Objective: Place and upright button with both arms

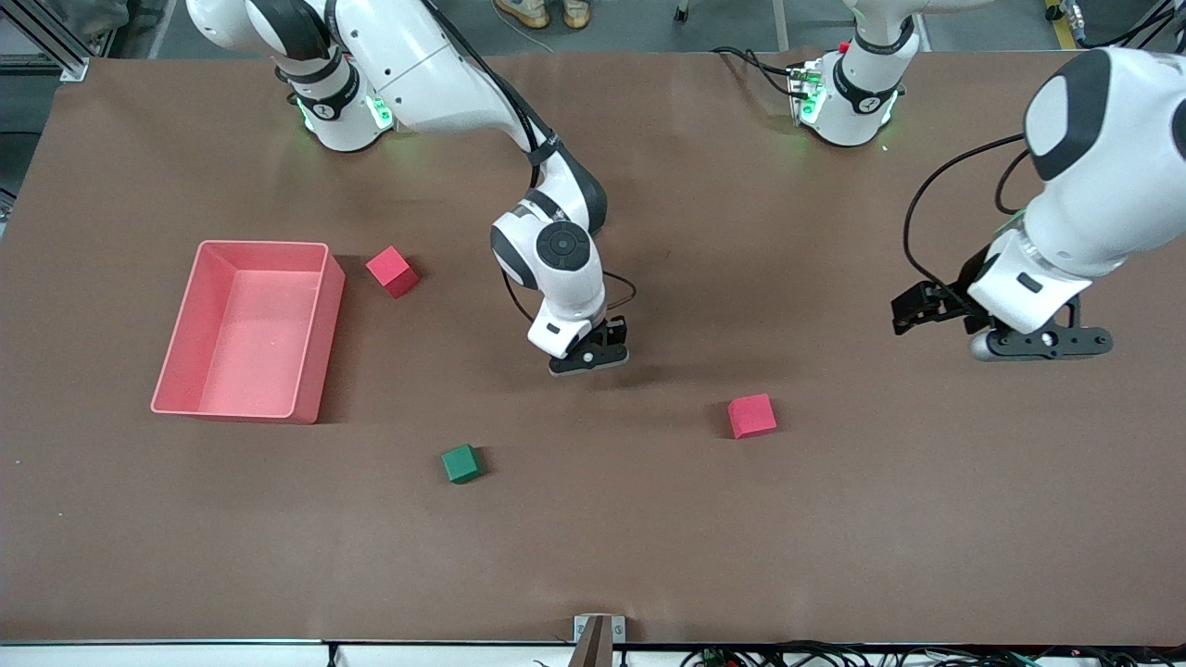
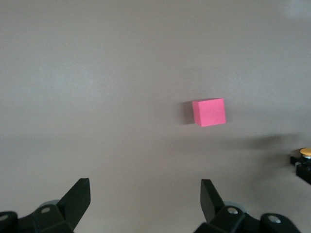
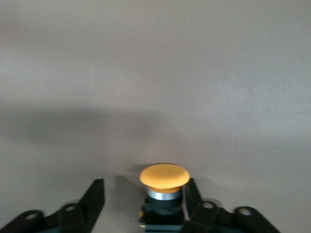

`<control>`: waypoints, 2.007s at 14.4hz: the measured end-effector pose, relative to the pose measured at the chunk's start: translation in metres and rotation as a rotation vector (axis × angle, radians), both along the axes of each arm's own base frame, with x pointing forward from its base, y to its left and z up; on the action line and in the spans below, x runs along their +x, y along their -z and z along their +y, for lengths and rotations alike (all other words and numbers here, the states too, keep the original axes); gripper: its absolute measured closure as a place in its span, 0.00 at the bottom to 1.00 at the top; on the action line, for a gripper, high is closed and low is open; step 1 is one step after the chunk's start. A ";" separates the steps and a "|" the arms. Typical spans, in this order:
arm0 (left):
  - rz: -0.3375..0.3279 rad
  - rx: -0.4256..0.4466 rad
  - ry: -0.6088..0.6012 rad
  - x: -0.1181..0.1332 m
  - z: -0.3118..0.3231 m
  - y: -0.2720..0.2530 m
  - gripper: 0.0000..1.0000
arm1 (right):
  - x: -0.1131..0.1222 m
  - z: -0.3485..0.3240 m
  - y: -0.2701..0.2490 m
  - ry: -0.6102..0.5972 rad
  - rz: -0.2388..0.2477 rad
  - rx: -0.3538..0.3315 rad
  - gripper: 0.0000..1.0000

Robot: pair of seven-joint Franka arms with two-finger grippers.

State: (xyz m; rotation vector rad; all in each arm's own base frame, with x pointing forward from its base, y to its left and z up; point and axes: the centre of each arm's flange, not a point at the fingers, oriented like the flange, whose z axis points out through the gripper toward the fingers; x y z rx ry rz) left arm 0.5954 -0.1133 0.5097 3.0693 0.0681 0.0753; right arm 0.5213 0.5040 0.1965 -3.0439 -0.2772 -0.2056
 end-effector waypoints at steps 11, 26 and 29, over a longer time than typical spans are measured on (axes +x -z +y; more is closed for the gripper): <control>0.000 -0.009 -0.046 -0.014 -0.062 0.059 0.00 | 0.067 -0.063 -0.140 0.133 -0.041 0.014 0.00; 0.006 -0.008 -0.227 -0.042 -0.256 0.164 0.00 | 0.060 -0.413 -0.422 0.266 0.140 -0.040 0.00; 0.012 -0.046 -0.266 -0.037 -0.305 0.176 0.00 | 0.051 -0.471 -0.437 0.229 0.119 -0.066 0.00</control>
